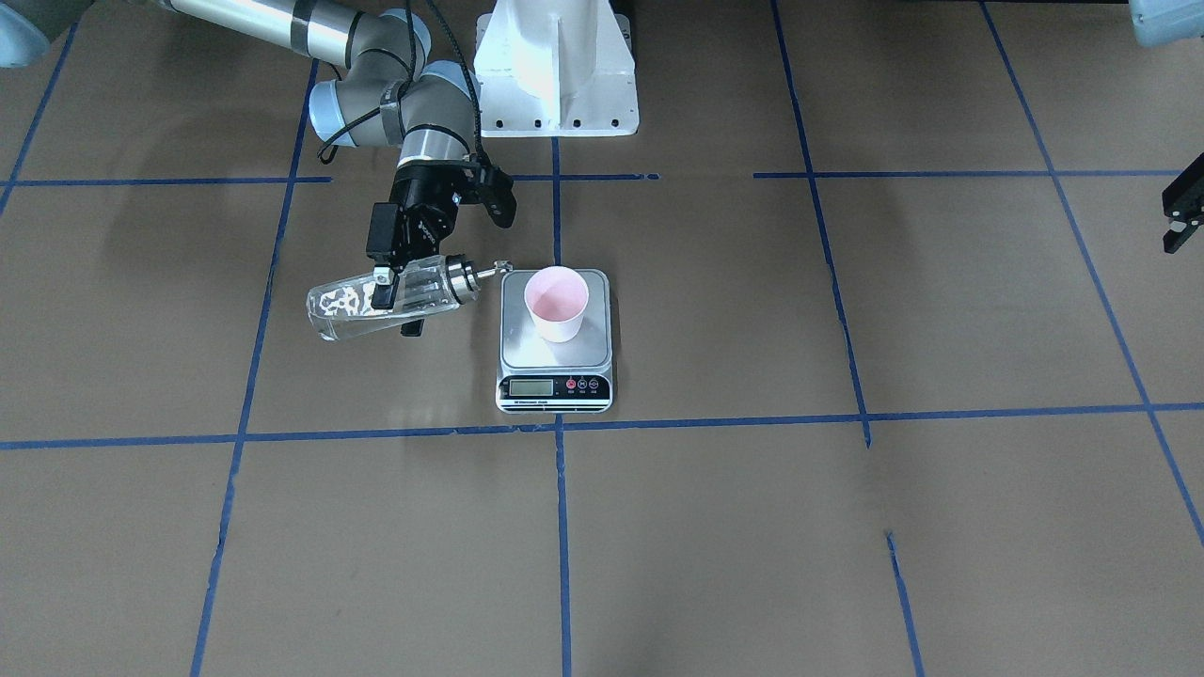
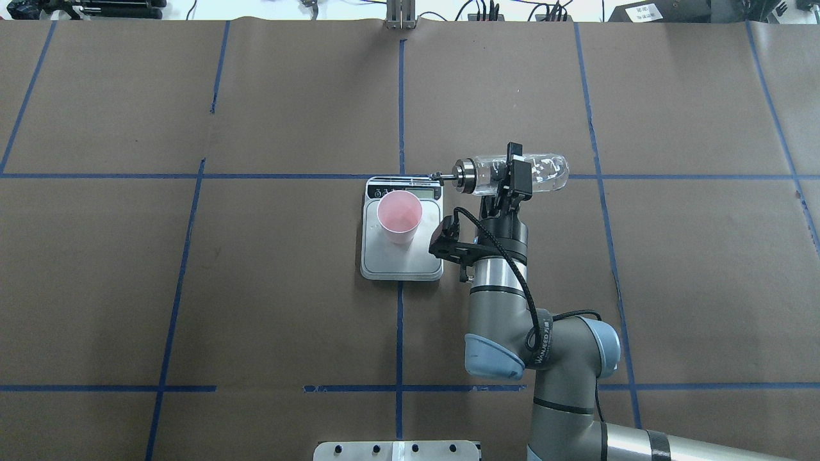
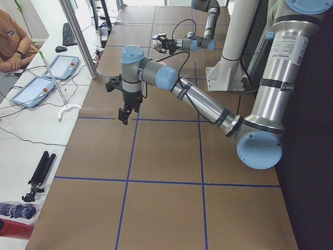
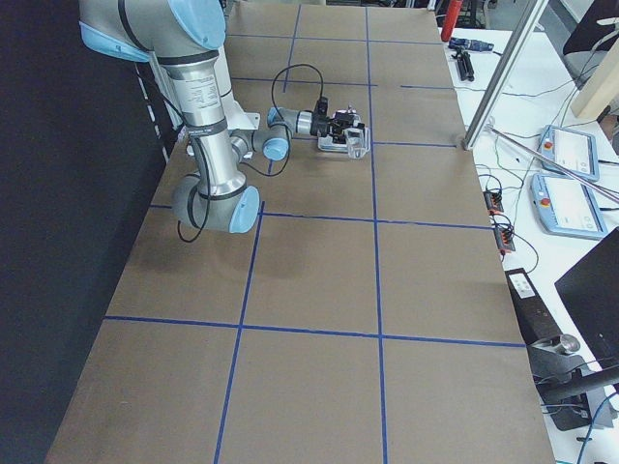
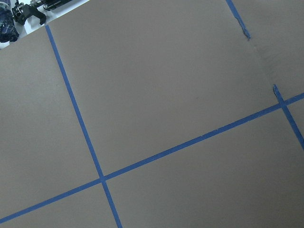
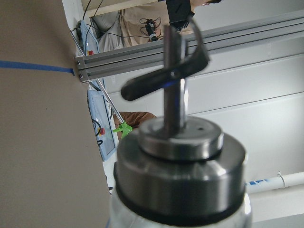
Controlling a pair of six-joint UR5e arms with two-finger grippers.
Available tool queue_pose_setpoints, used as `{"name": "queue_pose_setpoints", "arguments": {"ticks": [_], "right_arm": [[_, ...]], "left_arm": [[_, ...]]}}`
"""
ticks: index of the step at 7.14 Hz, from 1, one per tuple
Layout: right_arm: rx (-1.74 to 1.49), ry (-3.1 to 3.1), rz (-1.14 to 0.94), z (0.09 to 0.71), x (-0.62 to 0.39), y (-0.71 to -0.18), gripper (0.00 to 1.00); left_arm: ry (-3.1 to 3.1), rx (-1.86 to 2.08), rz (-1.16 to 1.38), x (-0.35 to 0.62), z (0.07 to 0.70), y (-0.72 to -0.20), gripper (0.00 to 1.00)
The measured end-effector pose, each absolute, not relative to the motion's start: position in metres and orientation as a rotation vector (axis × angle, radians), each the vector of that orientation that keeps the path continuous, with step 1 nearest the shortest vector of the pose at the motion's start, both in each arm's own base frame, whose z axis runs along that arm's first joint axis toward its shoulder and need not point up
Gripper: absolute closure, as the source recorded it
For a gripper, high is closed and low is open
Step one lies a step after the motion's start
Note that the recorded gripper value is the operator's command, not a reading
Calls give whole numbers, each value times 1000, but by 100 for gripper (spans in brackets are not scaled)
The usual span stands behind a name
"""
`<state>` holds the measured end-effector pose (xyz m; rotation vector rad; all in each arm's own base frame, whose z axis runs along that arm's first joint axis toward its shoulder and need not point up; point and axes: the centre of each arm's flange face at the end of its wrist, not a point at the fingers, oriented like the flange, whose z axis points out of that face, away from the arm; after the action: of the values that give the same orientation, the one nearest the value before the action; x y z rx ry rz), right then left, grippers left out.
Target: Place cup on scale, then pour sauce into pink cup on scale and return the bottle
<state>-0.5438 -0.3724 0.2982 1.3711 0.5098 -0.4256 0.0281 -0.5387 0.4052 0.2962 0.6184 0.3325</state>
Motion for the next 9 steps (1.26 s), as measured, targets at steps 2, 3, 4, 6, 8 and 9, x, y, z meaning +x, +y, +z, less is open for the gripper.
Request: {"name": "queue_pose_setpoints", "arguments": {"ticks": [2, 3, 4, 6, 8, 9], "right_arm": [[1362, 559, -457, 297, -545, -372, 100], [1359, 577, -472, 293, -546, -372, 100], [1357, 588, -482, 290, -548, -372, 100], [1352, 631, -503, 286, -550, -371, 100], [1349, 705, -530, 287, -553, -368, 100], [1349, 727, -537, 290, -556, -366, 100]], "left_arm": [[617, 280, 344, 29, 417, -542, 0], [616, 273, 347, 29, 423, -540, 0], [615, 270, 353, 28, 428, -539, 0], [612, 268, 369, 28, 432, -538, 0], [611, 264, 373, 29, 435, -538, 0], [610, 263, 375, 30, 436, -538, 0]]}}
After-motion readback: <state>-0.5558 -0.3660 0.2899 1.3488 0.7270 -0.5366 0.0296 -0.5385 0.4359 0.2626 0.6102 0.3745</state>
